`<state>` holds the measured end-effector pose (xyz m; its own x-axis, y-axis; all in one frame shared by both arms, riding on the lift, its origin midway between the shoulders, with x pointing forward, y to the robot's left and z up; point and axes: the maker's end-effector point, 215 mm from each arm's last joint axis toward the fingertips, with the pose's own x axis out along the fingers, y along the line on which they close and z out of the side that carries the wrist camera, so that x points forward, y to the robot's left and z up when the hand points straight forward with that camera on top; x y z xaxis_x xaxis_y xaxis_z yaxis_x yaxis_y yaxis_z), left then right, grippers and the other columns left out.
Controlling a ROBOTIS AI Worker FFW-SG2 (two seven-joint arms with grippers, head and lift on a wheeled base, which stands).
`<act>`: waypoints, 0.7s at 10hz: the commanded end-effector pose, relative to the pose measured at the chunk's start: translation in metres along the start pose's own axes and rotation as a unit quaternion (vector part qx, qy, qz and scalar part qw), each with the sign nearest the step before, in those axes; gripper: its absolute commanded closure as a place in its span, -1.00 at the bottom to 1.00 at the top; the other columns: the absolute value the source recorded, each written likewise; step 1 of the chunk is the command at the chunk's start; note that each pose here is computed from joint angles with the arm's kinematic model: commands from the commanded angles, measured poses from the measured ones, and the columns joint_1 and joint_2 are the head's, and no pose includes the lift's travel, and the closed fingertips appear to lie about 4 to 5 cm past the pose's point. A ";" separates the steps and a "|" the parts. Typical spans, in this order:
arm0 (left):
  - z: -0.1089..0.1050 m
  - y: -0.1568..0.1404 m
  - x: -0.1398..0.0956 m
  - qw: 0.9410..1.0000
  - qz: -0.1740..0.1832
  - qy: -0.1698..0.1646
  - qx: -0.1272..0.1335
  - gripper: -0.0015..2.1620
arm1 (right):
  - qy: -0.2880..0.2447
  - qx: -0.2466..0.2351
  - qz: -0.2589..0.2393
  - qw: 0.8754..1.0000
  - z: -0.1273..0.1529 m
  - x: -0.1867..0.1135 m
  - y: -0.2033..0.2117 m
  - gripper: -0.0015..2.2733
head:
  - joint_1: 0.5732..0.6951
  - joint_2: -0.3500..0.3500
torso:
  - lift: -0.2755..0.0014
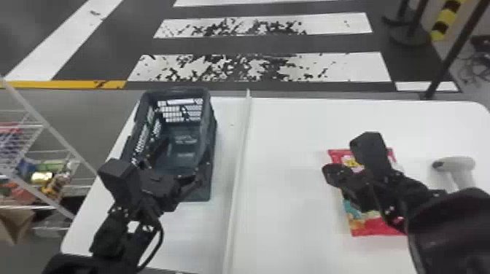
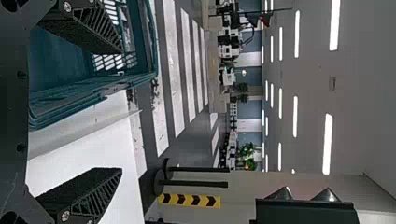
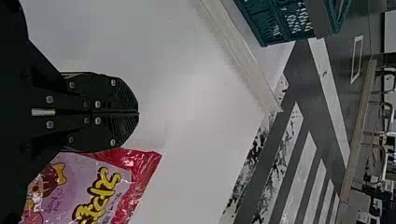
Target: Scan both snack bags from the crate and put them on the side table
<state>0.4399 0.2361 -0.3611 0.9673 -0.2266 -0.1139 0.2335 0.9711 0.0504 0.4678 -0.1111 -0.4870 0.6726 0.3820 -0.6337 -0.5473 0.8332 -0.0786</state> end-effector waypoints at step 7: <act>-0.001 0.002 0.000 1.000 0.001 0.001 -0.001 -0.91 | 0.042 -0.025 -0.029 0.998 -0.016 0.032 -0.041 0.98 | 1.00 0.35 | 0.36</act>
<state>0.4399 0.2377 -0.3615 0.9679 -0.2239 -0.1146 0.2307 0.9717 0.0499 0.5023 -0.1383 -0.5152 0.6606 0.2997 -0.6884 -0.5347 0.8314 -0.1512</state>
